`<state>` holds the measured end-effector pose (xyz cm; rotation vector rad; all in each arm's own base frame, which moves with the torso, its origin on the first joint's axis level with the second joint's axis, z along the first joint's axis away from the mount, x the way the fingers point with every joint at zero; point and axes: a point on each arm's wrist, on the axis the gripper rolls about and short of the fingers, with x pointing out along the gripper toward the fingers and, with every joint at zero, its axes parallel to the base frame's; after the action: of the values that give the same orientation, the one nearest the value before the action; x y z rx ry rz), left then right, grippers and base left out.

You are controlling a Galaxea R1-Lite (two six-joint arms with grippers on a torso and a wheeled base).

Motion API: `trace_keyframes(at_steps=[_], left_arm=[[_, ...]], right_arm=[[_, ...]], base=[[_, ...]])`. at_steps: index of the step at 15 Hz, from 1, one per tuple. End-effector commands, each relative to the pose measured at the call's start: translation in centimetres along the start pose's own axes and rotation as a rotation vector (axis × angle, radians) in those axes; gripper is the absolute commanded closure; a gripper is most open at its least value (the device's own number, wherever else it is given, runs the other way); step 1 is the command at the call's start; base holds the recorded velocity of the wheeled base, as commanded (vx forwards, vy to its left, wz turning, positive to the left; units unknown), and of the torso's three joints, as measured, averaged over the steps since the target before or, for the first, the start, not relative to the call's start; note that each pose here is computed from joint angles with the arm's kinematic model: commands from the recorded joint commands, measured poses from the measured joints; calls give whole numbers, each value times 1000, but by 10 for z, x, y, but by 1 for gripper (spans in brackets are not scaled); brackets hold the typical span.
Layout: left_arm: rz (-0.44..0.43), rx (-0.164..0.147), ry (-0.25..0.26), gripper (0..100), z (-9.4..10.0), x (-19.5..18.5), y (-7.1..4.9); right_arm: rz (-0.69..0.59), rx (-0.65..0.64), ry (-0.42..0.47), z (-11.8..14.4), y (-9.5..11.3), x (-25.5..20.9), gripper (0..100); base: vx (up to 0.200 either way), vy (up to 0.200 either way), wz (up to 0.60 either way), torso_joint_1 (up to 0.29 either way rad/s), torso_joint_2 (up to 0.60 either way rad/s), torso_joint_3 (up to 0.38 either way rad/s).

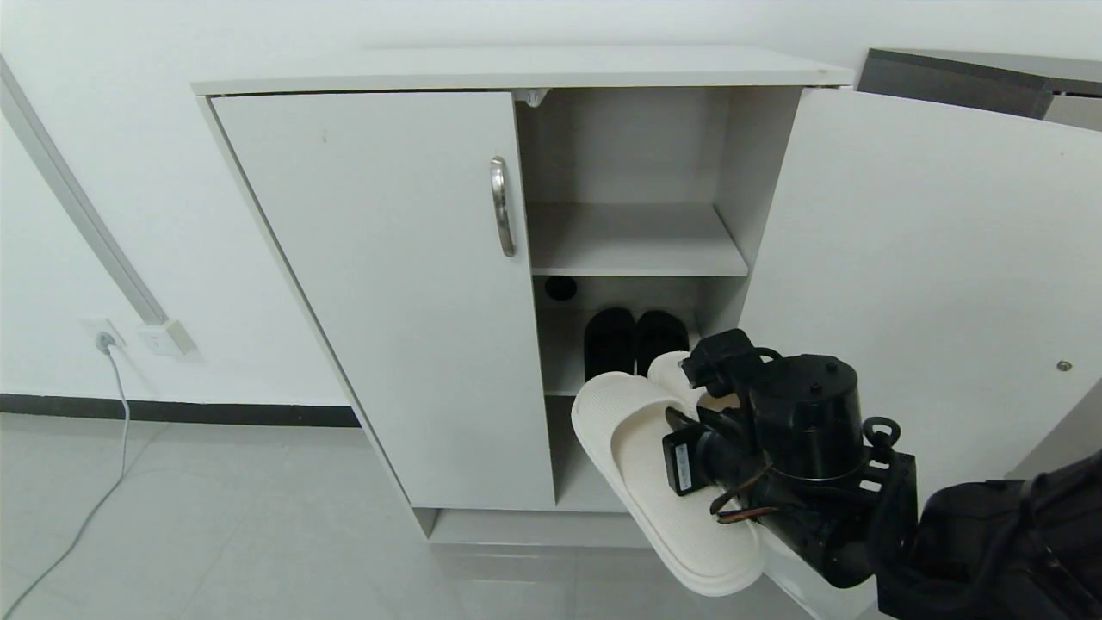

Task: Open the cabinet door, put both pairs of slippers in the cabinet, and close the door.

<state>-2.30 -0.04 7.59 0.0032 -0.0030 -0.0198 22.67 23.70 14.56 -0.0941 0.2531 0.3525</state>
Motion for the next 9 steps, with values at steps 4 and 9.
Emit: trace_keyframes(at_steps=[4, 9], left_arm=[[0, 0, 1, 100, 0, 0, 0], [-2, 1, 1, 100, 0, 0, 0]], right_arm=[[-184, 59, -73, 44, 25, -8, 100], [-195, 120, -129, 90, 33, -12, 100]], base=[[0, 0, 0, 0, 0, 0], [0, 0, 0, 0, 0, 0]])
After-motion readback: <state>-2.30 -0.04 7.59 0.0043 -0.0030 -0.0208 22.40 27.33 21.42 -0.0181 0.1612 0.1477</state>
